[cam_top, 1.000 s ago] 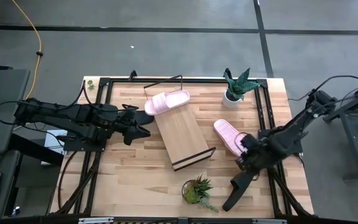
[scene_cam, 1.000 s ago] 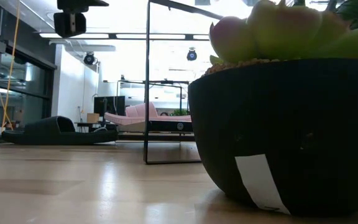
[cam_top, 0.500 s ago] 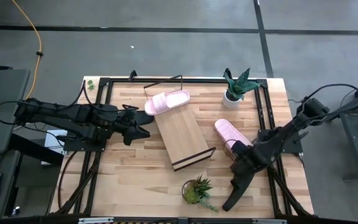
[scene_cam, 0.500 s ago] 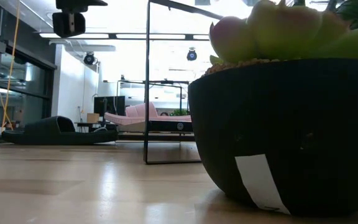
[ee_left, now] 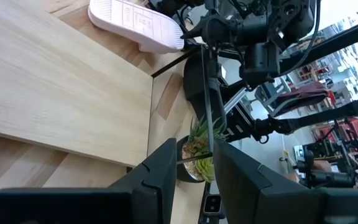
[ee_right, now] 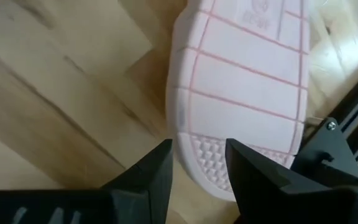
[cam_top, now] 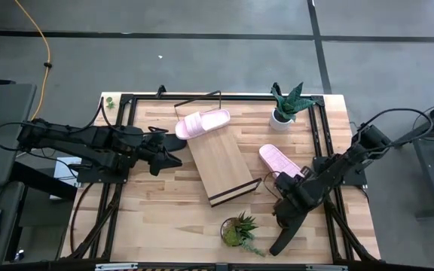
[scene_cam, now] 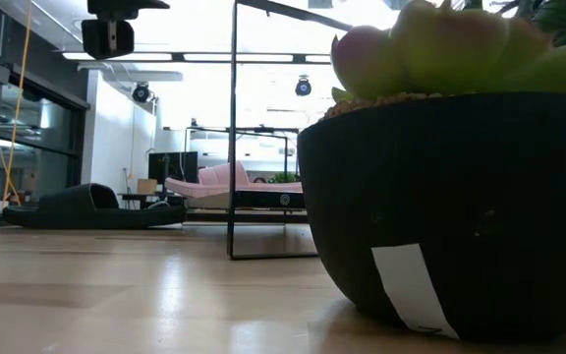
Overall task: Pick and place slides into the shelf
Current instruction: Put the pink slides on the shelf
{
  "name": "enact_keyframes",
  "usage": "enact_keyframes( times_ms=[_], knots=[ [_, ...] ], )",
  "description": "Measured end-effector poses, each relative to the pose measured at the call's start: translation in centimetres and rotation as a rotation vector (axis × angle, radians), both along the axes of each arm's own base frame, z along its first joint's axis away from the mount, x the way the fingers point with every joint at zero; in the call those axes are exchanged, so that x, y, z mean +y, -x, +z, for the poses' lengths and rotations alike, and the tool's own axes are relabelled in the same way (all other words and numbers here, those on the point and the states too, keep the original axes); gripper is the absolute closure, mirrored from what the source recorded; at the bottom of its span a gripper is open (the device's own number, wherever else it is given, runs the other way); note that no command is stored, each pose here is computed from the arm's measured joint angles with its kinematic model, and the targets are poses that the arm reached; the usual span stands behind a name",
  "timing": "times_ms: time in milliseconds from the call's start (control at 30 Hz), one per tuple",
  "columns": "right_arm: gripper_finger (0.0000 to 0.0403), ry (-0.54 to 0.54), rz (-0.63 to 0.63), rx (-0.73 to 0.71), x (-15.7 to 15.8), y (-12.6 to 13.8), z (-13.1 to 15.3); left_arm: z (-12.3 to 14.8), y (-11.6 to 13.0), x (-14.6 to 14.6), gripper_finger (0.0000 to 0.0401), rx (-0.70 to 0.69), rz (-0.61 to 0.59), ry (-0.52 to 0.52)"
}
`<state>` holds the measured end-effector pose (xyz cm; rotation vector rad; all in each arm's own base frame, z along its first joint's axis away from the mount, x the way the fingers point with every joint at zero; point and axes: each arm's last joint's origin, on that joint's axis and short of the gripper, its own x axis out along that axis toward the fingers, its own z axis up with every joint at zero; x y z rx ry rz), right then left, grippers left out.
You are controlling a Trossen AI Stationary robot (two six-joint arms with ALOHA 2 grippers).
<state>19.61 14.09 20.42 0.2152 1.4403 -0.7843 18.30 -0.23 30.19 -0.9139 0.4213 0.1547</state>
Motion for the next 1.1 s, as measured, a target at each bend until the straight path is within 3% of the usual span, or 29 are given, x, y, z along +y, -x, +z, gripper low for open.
enact_keyframes(
  times_ms=[300, 667, 1100],
  knots=[
    [0.0244, -0.020, 0.090, 0.033, 0.9, -0.8, 0.1, -0.1, 0.0, 0.0, 0.0306, 0.011, -0.001, 0.000],
    [0.0219, -0.201, -0.014, 0.040, 0.4, -2.3, 0.3, -0.2, 0.1, -0.1, 0.0306, 0.022, -0.015, 0.038],
    [0.0219, -0.251, -0.037, 0.035, -0.2, -3.0, 0.3, -0.2, 0.1, -0.2, 0.0306, 0.025, -0.027, 0.075]
  ],
)
